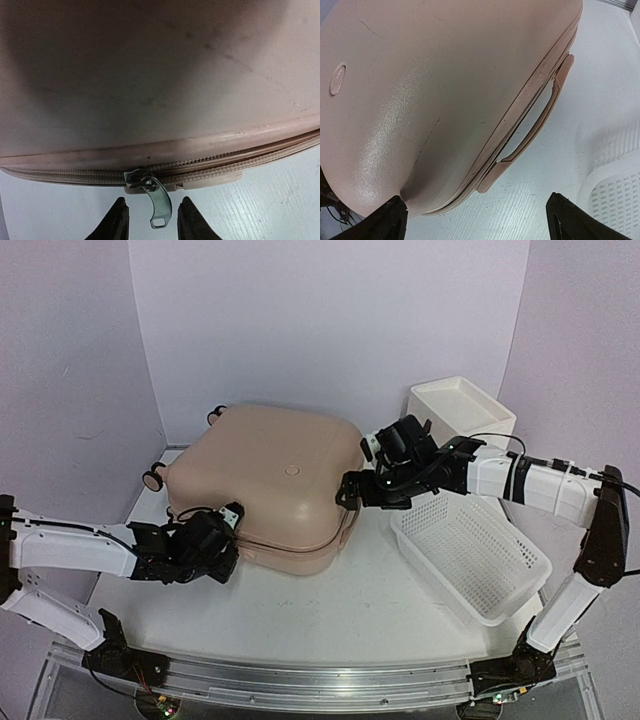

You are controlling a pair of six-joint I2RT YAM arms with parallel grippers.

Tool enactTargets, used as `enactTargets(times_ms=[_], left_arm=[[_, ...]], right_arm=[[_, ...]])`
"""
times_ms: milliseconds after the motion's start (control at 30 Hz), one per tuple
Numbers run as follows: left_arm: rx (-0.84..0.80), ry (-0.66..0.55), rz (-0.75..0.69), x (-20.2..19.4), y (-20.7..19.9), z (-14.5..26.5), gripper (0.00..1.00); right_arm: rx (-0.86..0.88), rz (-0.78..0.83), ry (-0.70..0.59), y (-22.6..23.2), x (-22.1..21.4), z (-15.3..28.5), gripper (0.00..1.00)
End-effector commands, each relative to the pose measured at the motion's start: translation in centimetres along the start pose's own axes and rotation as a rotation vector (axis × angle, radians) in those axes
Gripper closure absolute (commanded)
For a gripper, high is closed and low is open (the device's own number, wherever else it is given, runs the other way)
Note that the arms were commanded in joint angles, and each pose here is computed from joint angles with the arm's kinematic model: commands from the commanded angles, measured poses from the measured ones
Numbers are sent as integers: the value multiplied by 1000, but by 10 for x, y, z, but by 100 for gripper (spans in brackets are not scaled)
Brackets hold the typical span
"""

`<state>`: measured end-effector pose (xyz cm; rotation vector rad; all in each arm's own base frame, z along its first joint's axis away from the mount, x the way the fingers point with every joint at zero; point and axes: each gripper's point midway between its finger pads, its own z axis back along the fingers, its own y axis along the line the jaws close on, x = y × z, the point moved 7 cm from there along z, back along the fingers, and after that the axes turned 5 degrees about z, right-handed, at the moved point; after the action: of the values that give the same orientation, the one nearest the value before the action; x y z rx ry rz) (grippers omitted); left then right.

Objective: Open, take out, and arrange the luggage

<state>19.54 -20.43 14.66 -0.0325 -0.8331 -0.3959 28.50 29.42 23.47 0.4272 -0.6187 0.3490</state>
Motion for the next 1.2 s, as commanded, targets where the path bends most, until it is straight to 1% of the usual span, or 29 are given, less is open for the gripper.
enactTargets(times_ms=[0,100,267,433,600,833,1000,1067,1167], left_arm=[[43,-73,-13,20,-4,-4,68],[62,-85,-7,21,-3,-5,71],[88,-114,34,21,5,1,82],[38,-134,54,21,6,8,93],[-29,-144,87,24,11,14,99],[-110,-131,234,20,38,15,100],[-196,-119,248,19,34,17,100],[-198,-108,266,18,34,16,100],[-167,-81,333,14,41,10,100]], right_arm=[[53,-4,-93,12,18,20,2],[54,-3,-92,13,18,19,2],[54,0,-95,13,19,21,2],[56,8,-93,13,17,21,2],[57,17,-88,15,15,20,2],[54,23,-85,15,13,20,2],[56,23,-85,16,14,20,2],[54,22,-82,15,13,19,2],[52,23,-79,15,13,18,2]])
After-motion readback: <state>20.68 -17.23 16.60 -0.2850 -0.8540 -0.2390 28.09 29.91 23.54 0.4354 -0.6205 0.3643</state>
